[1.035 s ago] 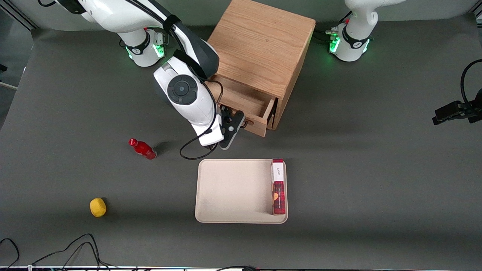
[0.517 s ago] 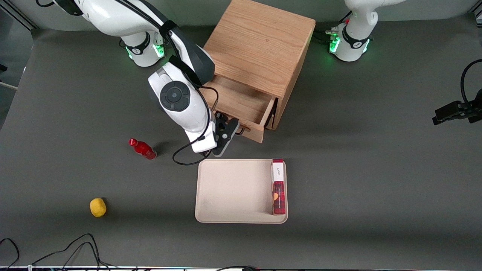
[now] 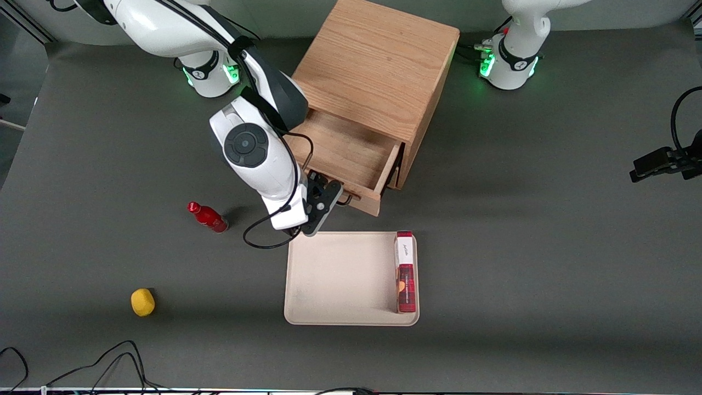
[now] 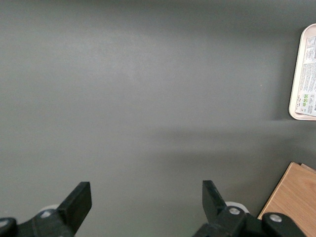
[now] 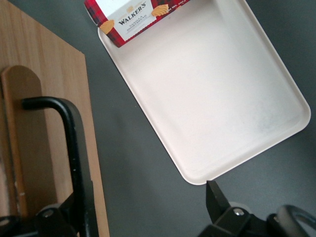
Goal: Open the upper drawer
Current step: 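Pull the upper drawer outward by its handle with the right gripper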
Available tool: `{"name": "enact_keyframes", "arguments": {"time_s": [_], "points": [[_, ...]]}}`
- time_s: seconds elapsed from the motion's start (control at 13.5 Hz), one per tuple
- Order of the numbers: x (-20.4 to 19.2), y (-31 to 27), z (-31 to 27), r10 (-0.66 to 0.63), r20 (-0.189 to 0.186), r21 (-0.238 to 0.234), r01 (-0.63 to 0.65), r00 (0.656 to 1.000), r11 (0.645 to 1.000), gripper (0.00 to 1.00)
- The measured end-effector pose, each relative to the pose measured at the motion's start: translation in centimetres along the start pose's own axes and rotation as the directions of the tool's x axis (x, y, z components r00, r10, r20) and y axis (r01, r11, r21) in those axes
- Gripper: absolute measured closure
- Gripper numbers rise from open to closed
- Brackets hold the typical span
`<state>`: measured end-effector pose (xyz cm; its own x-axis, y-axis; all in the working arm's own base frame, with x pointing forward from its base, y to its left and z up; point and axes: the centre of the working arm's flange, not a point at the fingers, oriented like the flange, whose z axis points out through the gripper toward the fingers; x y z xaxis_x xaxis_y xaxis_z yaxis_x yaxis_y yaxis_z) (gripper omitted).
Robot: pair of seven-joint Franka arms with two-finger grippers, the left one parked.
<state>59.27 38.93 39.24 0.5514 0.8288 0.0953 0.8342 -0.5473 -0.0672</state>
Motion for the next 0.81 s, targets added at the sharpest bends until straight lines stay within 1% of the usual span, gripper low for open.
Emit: {"name": "enact_keyframes", "arguments": {"time_s": [0.59,0.81], "points": [[-0.2,2.6,-0.1,0.033,-0.019,-0.009,-0.033,0.999,0.999,0.0],[-0.2,3.5,-0.4,0.044,-0.03,-0.021,-0.044,0.999,0.999,0.0]]}}
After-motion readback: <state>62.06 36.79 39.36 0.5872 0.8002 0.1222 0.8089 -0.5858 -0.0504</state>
